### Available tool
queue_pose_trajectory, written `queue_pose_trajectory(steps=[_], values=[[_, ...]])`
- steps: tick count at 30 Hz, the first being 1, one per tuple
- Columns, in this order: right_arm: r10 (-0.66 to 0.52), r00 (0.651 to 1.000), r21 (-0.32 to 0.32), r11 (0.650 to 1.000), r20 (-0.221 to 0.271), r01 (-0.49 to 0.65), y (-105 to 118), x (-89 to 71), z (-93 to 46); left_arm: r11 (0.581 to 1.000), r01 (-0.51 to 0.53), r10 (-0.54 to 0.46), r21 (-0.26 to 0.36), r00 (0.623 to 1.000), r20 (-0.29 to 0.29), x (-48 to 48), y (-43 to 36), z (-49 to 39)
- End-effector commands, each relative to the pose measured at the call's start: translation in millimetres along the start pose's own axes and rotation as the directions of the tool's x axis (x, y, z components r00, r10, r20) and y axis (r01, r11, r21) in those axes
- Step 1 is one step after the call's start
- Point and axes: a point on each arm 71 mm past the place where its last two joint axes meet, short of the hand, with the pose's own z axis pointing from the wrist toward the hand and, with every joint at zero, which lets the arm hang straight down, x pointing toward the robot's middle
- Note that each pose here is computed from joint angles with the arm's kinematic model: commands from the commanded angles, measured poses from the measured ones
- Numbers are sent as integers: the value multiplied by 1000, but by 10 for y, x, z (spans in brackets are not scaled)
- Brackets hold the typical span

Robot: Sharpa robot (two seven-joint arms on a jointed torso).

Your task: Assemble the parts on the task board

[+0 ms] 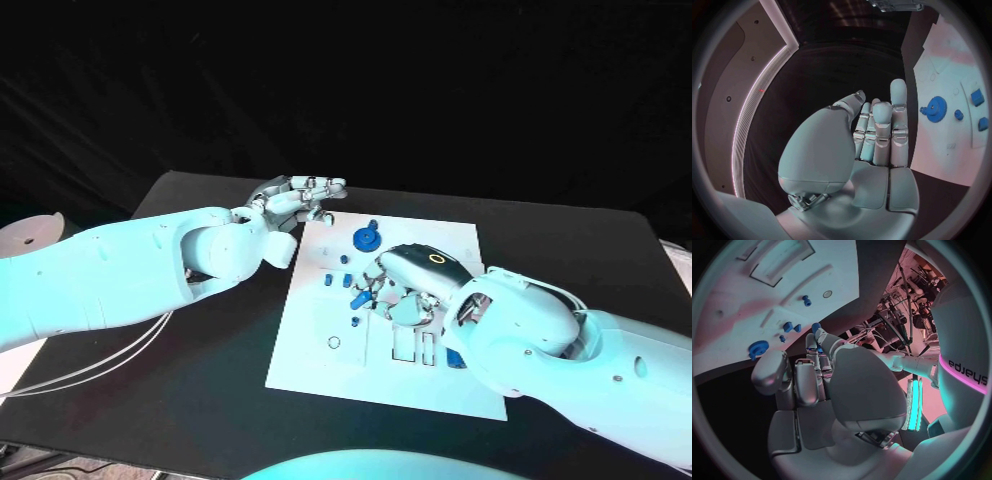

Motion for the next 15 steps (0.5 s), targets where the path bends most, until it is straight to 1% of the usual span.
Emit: queue_pose_trajectory(steps=[1, 7, 15], values=[[-19, 999, -45, 999, -40, 17, 66, 154, 71, 1000, 5, -5, 4, 1000, -27, 39, -4, 6], [-6, 996, -61, 998, -88, 1, 118, 402, 190, 1000, 6, -6, 4, 1000, -31, 54, -2, 10], [3, 991, -72, 997, -136, -13, 159, 581, 250, 1000, 6, -6, 4, 999, -32, 61, 0, 14]])
